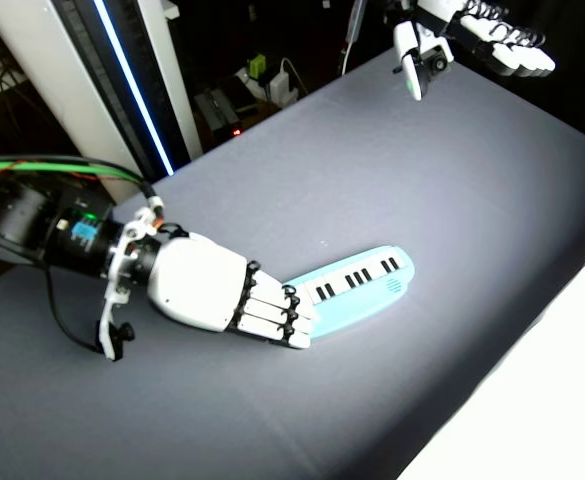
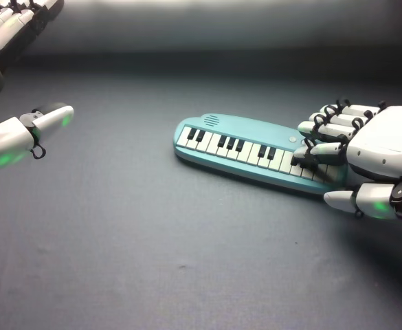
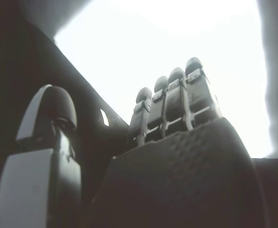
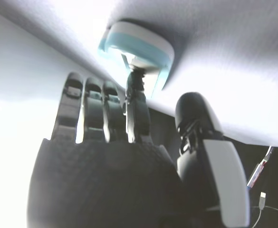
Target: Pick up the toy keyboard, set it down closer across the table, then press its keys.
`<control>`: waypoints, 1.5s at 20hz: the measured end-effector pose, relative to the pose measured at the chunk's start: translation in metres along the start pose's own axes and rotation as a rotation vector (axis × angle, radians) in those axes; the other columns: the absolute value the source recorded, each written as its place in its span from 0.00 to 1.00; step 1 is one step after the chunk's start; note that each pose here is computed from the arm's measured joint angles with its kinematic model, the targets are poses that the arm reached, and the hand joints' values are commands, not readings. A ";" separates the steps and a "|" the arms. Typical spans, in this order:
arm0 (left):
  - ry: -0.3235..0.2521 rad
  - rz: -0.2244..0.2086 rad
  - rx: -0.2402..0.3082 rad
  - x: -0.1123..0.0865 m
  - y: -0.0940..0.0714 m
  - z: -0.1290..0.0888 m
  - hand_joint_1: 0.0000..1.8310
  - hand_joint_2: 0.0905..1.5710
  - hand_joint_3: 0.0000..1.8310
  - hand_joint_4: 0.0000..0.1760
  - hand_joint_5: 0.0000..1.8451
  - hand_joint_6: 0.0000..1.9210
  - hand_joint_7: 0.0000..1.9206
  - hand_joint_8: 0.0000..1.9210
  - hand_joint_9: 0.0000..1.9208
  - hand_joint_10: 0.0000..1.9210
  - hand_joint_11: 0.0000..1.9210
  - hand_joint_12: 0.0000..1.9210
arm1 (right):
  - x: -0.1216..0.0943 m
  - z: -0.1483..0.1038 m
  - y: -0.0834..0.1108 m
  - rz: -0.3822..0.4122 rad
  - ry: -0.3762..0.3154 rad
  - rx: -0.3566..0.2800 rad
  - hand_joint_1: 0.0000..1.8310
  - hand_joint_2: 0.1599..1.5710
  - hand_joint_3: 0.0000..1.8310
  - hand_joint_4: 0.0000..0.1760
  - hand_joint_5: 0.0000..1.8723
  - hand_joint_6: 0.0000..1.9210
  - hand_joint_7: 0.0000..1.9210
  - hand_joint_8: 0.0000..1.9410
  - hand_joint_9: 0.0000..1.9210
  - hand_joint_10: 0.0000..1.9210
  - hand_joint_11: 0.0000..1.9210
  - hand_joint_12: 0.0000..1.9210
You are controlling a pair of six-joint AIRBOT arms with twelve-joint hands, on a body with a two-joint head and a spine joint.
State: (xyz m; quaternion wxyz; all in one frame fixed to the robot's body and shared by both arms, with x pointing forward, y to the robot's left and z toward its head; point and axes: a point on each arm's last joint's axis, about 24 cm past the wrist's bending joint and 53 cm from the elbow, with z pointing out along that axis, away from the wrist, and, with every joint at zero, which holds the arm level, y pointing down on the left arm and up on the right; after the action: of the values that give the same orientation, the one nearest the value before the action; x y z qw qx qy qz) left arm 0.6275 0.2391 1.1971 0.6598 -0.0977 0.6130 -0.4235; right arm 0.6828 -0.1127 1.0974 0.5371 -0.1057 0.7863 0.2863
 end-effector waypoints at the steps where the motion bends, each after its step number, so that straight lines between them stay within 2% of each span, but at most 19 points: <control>1: 0.000 0.000 0.000 0.000 0.000 0.000 0.35 0.79 0.00 0.38 0.00 0.00 0.00 0.00 0.00 0.00 0.00 0.00 | 0.000 0.001 -0.001 0.000 0.002 0.003 0.10 0.88 0.00 0.18 0.22 0.01 0.00 0.00 0.00 0.00 0.00 0.00; 3: -0.001 0.000 0.000 0.000 0.000 0.000 0.36 0.79 0.00 0.35 0.00 0.00 0.00 0.00 0.00 0.00 0.00 0.00 | 0.001 0.002 -0.005 -0.002 0.007 0.010 0.11 0.88 0.00 0.00 0.24 0.01 0.00 0.00 0.00 0.00 0.00 0.00; 6: -0.001 0.000 0.000 0.000 0.000 0.000 0.35 0.79 0.00 0.34 0.00 0.00 0.00 0.00 0.00 0.00 0.00 0.00 | 0.005 0.003 -0.004 -0.025 0.023 0.005 0.09 0.88 0.00 0.01 0.26 0.01 0.00 0.00 0.00 0.00 0.00 0.00; 7: 0.000 0.000 -0.001 0.000 0.000 0.000 0.35 0.79 0.00 0.33 0.00 0.00 0.00 0.00 0.00 0.00 0.00 0.00 | 0.005 0.003 -0.004 -0.025 0.024 0.004 0.09 0.90 0.00 0.23 0.22 0.00 0.00 0.00 0.00 0.00 0.00 0.00; 10: 0.001 0.001 -0.001 0.000 0.001 -0.001 0.34 0.79 0.00 0.30 0.00 0.00 0.00 0.00 0.00 0.00 0.00 0.00 | 0.003 0.001 -0.004 -0.025 0.020 0.005 0.15 0.90 0.00 0.19 0.15 0.00 0.00 0.00 0.00 0.00 0.00 0.00; 12: 0.004 0.002 -0.001 0.001 0.001 -0.001 0.34 0.79 0.00 0.37 0.00 0.00 0.00 0.00 0.00 0.00 0.00 0.00 | 0.002 -0.006 -0.004 -0.022 0.023 0.007 0.07 0.89 0.00 0.18 0.10 0.00 0.00 0.00 0.00 0.00 0.00 0.00; 13: 0.002 0.001 -0.003 0.000 0.001 -0.001 0.34 0.79 0.00 0.30 0.00 0.00 0.00 0.00 0.00 0.00 0.00 0.00 | 0.001 -0.010 -0.001 -0.021 0.022 0.003 0.06 0.90 0.00 0.13 0.07 0.00 0.00 0.00 0.00 0.00 0.00 0.00; 14: -0.003 0.000 -0.008 -0.001 0.002 -0.001 0.33 0.79 0.00 0.42 0.00 0.00 0.00 0.00 0.00 0.00 0.00 0.00 | -0.004 -0.017 0.002 -0.017 0.011 0.000 0.09 0.91 0.00 0.00 0.04 0.00 0.00 0.00 0.00 0.00 0.00 0.00; 16: -0.003 0.000 -0.009 -0.001 0.003 -0.001 0.32 0.79 0.00 0.42 0.00 0.00 0.00 0.00 0.00 0.00 0.00 0.00 | -0.019 -0.028 0.002 -0.020 -0.034 -0.003 0.09 0.92 0.00 0.06 0.02 0.00 0.00 0.00 0.00 0.00 0.00 0.00; 18: -0.004 0.000 -0.003 -0.001 0.001 -0.001 0.32 0.79 0.00 0.48 0.00 0.00 0.00 0.00 0.00 0.00 0.00 0.00 | -0.048 -0.043 0.002 -0.006 -0.133 -0.007 0.06 0.91 0.00 0.12 0.00 0.00 0.00 0.00 0.00 0.00 0.00 0.00; 21: -0.007 0.000 0.000 -0.002 0.001 -0.002 0.37 0.81 0.00 0.12 0.00 0.00 0.00 0.00 0.00 0.00 0.00 0.00 | -0.073 -0.066 0.015 0.013 -0.247 -0.043 0.12 0.90 0.00 0.01 0.00 0.00 0.00 0.00 0.00 0.00 0.00 0.00; 22: -0.007 -0.001 0.000 -0.001 0.001 -0.002 0.37 0.81 0.00 0.12 0.00 0.00 0.00 0.00 0.00 0.00 0.00 0.00 | -0.072 -0.070 0.017 0.024 -0.255 -0.052 0.12 0.90 0.00 0.01 0.00 0.00 0.00 0.00 0.00 0.00 0.00 0.00; 23: -0.006 0.001 -0.004 -0.001 0.002 -0.003 0.39 0.81 0.00 0.24 0.00 0.00 0.00 0.00 0.00 0.00 0.00 0.00 | -0.071 -0.080 0.019 0.055 -0.271 -0.065 0.11 0.88 0.00 0.26 0.00 0.00 0.00 0.00 0.00 0.00 0.00 0.00; 24: -0.009 -0.005 -0.009 -0.001 0.003 -0.005 0.39 0.81 0.00 0.24 0.00 0.00 0.00 0.00 0.00 0.00 0.00 0.00 | -0.071 -0.087 0.017 0.076 -0.284 -0.070 0.11 0.88 0.00 0.26 0.00 0.00 0.00 0.00 0.00 0.00 0.00 0.00; 25: -0.015 -0.007 -0.010 -0.003 0.004 -0.006 0.37 0.82 0.01 0.33 0.00 0.00 0.00 0.00 0.00 0.00 0.00 0.00 | -0.076 -0.098 0.016 0.101 -0.318 -0.078 0.15 0.86 0.00 0.40 0.00 0.00 0.00 0.00 0.00 0.00 0.00 0.00; 27: -0.035 -0.019 -0.007 -0.005 0.003 -0.012 0.29 0.84 0.01 0.42 0.00 0.00 0.00 0.00 0.00 0.00 0.00 0.00 | -0.089 -0.122 0.013 0.138 -0.407 -0.085 0.16 0.86 0.00 0.37 0.00 0.00 0.00 0.00 0.00 0.00 0.00 0.00; 28: -0.044 -0.023 -0.001 -0.006 0.001 -0.015 0.26 0.87 0.01 0.44 0.00 0.00 0.00 0.00 0.00 0.00 0.00 0.00 | -0.095 -0.135 0.012 0.157 -0.458 -0.087 0.16 0.88 0.00 0.25 0.00 0.00 0.00 0.00 0.00 0.00 0.00 0.00; 29: -0.051 -0.029 0.001 -0.007 0.000 -0.018 0.26 0.87 0.01 0.44 0.00 0.00 0.00 0.00 0.00 0.00 0.00 0.00 | -0.097 -0.142 0.012 0.161 -0.484 -0.092 0.16 0.88 0.00 0.25 0.00 0.00 0.00 0.00 0.00 0.00 0.00 0.00; 30: -0.065 -0.036 0.009 -0.009 -0.001 -0.022 0.23 0.88 0.01 0.53 0.00 0.00 0.00 0.00 0.00 0.00 0.01 0.01 | -0.100 -0.152 0.013 0.172 -0.517 -0.099 0.17 0.88 0.00 0.19 0.00 0.00 0.00 0.00 0.00 0.00 0.00 0.00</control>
State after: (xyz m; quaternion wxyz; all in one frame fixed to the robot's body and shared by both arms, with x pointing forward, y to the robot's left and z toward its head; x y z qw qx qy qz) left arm 0.6080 0.2530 1.1994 0.6720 -0.1193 0.5875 -0.4348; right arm 0.5976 -0.2018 1.2317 0.6879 0.0120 0.6142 0.3865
